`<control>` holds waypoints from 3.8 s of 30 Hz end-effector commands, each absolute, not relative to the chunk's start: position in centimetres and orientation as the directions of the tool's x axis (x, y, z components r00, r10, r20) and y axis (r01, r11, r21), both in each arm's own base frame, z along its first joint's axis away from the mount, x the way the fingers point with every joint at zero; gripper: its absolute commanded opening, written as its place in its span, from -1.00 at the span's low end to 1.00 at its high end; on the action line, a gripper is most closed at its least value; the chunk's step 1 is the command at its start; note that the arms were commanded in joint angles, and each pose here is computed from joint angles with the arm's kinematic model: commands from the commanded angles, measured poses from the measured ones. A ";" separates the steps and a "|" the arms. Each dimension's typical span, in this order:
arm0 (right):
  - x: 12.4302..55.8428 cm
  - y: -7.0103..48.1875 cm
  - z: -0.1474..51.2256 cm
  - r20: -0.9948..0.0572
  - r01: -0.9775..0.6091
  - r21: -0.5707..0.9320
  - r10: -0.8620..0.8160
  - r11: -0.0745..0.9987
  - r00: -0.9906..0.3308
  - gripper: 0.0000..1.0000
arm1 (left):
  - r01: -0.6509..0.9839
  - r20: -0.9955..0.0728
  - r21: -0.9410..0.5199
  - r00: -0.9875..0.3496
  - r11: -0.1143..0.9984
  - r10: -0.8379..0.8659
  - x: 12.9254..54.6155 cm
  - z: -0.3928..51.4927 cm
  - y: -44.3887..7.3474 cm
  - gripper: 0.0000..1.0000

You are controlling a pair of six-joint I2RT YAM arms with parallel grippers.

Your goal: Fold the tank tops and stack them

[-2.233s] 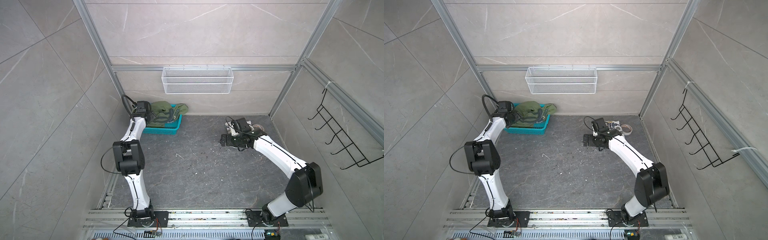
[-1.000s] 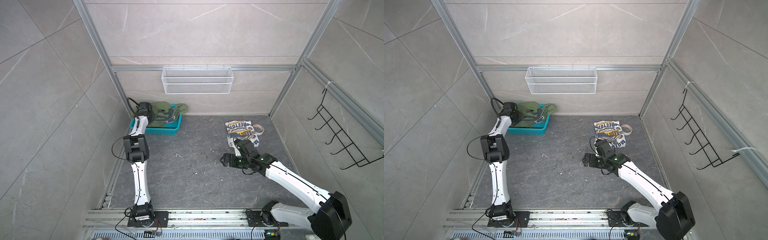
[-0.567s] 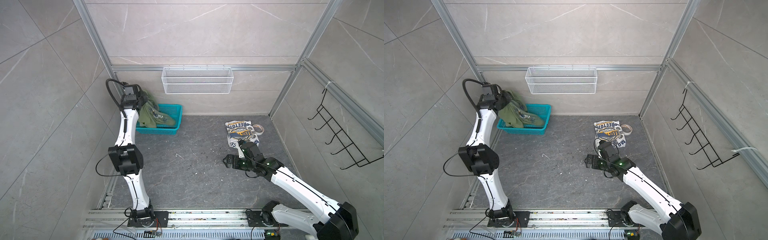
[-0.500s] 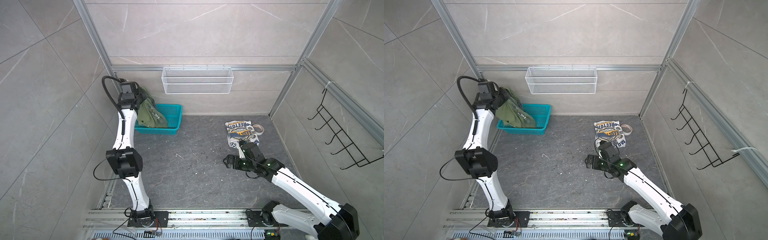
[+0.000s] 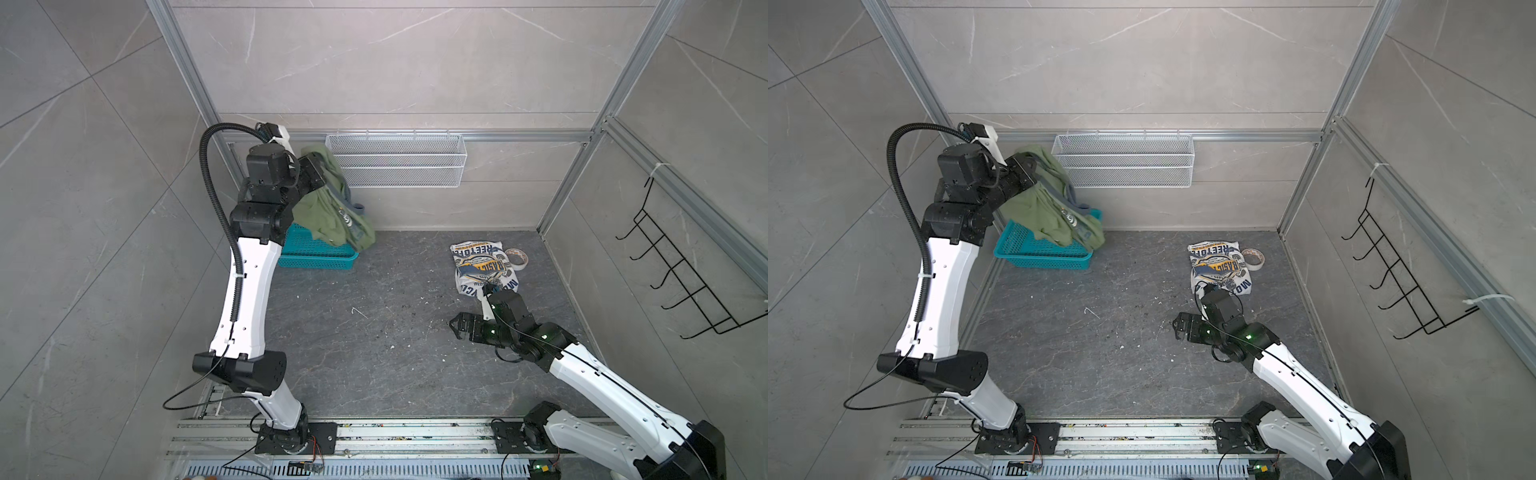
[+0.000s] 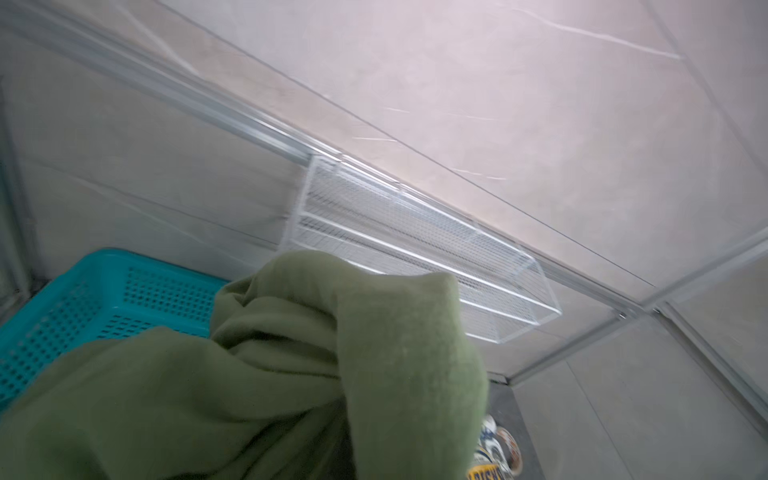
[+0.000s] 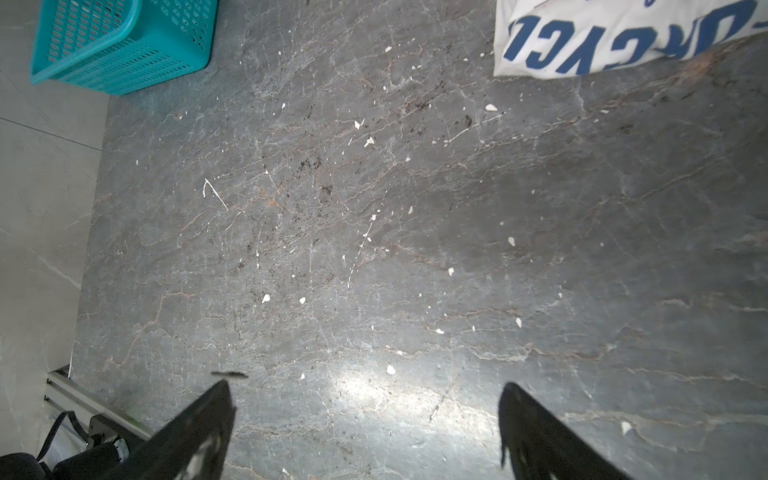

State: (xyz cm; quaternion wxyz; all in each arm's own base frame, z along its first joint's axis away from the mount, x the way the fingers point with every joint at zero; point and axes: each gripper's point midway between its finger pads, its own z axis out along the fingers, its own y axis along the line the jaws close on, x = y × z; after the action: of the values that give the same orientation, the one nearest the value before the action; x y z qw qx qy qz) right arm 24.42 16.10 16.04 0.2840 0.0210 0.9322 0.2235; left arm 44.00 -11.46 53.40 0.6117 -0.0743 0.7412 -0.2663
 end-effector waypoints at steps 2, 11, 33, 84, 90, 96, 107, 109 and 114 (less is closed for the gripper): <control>24.4 15.3 17.4 -0.549 -0.068 0.414 0.189 0.908 -0.815 0.99 | 0.385 -0.896 -0.443 -0.207 0.809 -0.392 38.9 56.3 -15.9 -1.00; 24.8 14.3 18.4 -0.582 -0.045 0.385 0.204 0.922 -0.787 0.99 | 0.248 -0.719 -0.603 -0.581 0.759 -0.382 35.9 36.8 -24.0 -0.94; 26.5 23.8 12.0 -0.380 -0.165 0.408 0.003 0.898 -0.925 0.73 | -0.230 -0.419 -0.553 -0.754 0.801 -0.506 30.6 12.5 -11.2 0.34; 31.4 9.2 31.3 -0.788 0.154 -0.115 0.005 0.981 -0.616 -1.00 | -0.192 -0.689 -0.452 -0.545 0.871 -0.478 34.6 27.3 -3.8 -1.00; 29.4 5.5 31.3 -0.789 0.232 -0.073 0.087 0.970 -0.608 -1.00 | -0.217 -0.748 -0.434 -0.454 0.874 -0.484 31.6 29.5 -1.8 -1.00; 25.2 6.6 19.7 -0.578 0.225 -0.004 0.182 0.974 -0.796 -1.00 | -0.312 -0.496 -0.496 -0.664 0.810 -0.559 27.0 16.8 -4.1 -1.00; 20.6 5.0 11.0 -0.357 0.323 -0.060 0.282 0.944 -0.891 -0.07 | -0.421 -0.336 -0.516 -0.702 0.746 -0.628 23.7 9.8 -4.8 0.06; 21.4 4.3 12.1 -0.391 0.333 -0.058 0.285 0.941 -0.875 0.14 | -0.379 -0.414 -0.494 -0.689 0.783 -0.595 25.6 12.3 -4.2 0.27; 23.0 4.2 13.2 -0.421 0.346 0.015 0.319 0.938 -0.849 0.25 | -0.349 -0.448 -0.438 -0.714 0.829 -0.538 30.6 14.8 -4.1 0.36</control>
State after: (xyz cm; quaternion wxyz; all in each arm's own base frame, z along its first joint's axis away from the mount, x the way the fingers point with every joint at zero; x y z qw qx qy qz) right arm 22.10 4.11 12.21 0.1978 0.1749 0.9635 -0.0449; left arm 28.12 -4.65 14.20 0.2778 -0.2658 0.9036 -0.1890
